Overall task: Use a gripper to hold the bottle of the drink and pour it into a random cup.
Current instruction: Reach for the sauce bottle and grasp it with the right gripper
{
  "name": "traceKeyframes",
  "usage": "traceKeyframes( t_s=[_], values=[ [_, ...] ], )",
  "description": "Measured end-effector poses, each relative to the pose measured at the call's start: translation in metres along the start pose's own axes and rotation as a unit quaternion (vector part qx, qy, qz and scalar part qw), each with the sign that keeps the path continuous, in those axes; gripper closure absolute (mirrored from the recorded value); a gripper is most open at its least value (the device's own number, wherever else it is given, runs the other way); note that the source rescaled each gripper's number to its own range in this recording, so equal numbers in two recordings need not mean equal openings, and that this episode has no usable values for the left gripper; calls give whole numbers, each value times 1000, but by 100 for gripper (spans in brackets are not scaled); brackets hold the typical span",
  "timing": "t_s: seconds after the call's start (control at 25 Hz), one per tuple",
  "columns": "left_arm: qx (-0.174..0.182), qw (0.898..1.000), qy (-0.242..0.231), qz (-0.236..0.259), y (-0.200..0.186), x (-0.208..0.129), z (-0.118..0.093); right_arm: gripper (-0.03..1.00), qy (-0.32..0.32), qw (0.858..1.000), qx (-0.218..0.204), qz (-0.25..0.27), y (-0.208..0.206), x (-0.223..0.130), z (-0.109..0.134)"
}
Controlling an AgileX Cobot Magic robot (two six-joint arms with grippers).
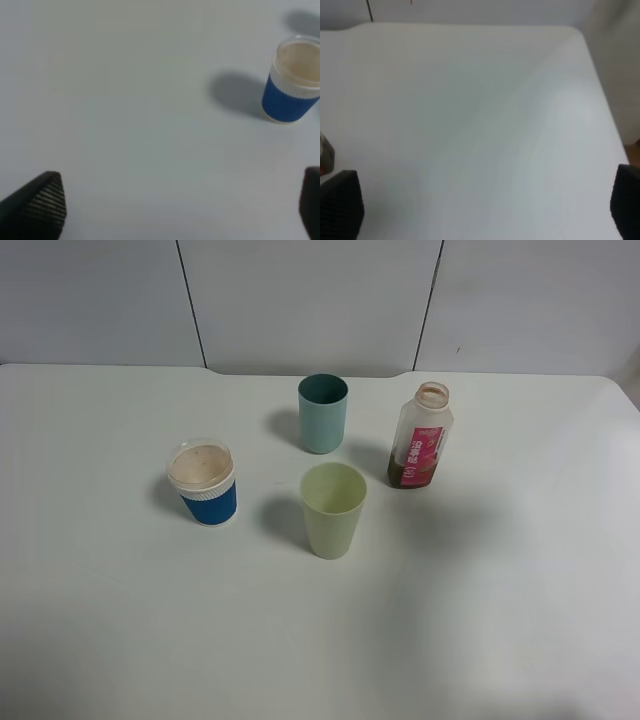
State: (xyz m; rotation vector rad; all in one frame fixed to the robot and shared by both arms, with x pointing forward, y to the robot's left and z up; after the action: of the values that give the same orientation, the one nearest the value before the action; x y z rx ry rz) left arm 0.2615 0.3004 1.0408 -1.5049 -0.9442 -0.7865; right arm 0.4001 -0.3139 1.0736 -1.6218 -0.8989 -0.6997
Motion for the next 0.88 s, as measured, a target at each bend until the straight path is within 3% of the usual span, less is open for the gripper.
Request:
traceKeyframes(
  t_s=[0.16,0.4,0.88],
  values=[
    [0,1000,0,0,0,0,0,-3,14,999,-24,33,33,0,-5],
    [0,1000,0,0,0,0,0,-3,22,998,-61,22,55,6,-9],
    [0,1000,0,0,0,0,0,-3,30,997,-34,-59,80,29,14]
  ],
)
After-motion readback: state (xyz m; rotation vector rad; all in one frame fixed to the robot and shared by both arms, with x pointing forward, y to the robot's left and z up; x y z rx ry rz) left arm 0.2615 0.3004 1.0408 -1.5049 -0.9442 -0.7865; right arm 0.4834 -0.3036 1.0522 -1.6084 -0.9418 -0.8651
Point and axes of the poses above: a point on each arm's last joint axis where the gripper is mounted, y pointing out along that axis toward the gripper, z along the wrist's bending axis when the last joint is at zero, x = y × z, the point moved 3 cm from there along y, pointing out along that axis toward the gripper, and after that the axes turned 8 degrees about -y, right-handed, at the moved point
